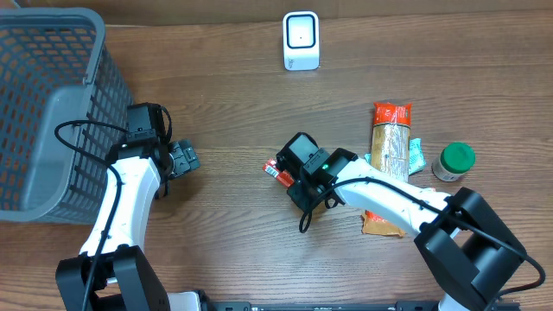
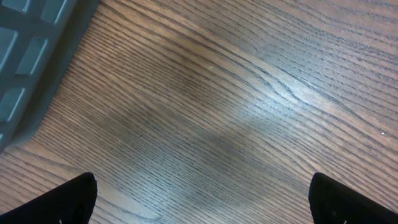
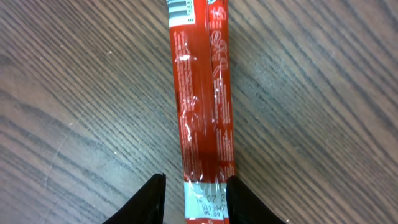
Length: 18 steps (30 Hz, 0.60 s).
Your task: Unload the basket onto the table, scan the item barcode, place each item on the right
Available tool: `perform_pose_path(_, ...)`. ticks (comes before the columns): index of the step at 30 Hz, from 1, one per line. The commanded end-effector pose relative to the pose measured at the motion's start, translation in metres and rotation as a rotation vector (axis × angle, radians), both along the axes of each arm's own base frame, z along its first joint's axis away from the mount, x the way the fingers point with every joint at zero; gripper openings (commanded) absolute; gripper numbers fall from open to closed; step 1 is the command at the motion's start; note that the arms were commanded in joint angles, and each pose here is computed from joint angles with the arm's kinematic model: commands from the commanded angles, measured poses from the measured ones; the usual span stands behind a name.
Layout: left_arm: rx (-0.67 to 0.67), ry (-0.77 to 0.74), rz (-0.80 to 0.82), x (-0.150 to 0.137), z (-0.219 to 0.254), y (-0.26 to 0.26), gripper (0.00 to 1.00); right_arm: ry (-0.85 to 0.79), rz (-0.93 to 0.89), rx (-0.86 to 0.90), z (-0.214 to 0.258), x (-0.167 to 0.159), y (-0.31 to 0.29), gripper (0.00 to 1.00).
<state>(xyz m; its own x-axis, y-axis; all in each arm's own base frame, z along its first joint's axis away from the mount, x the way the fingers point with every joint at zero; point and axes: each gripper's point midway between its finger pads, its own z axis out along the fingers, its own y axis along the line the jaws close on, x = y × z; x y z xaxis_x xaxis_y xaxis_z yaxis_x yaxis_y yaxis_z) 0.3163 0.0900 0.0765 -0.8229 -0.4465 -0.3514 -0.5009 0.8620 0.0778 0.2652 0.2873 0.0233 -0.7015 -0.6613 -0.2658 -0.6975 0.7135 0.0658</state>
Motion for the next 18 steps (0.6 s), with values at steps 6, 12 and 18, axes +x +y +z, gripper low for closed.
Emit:
perform_pose_path(6,0.001,-0.024,-0.013,0.007,0.007,-0.001,1.0,-0.03,-0.007,-0.062,-0.003,0.003,-0.012,0.33)
perform_pose_path(12,0.001,-0.024,-0.013,0.007,0.007,-0.001,1.0,-0.027,-0.006,-0.065,-0.012,-0.001,-0.016,0.33)
perform_pose_path(18,0.001,-0.024,-0.013,0.007,0.007,-0.001,1.0,-0.064,-0.02,-0.098,-0.025,0.0,-0.027,0.3)
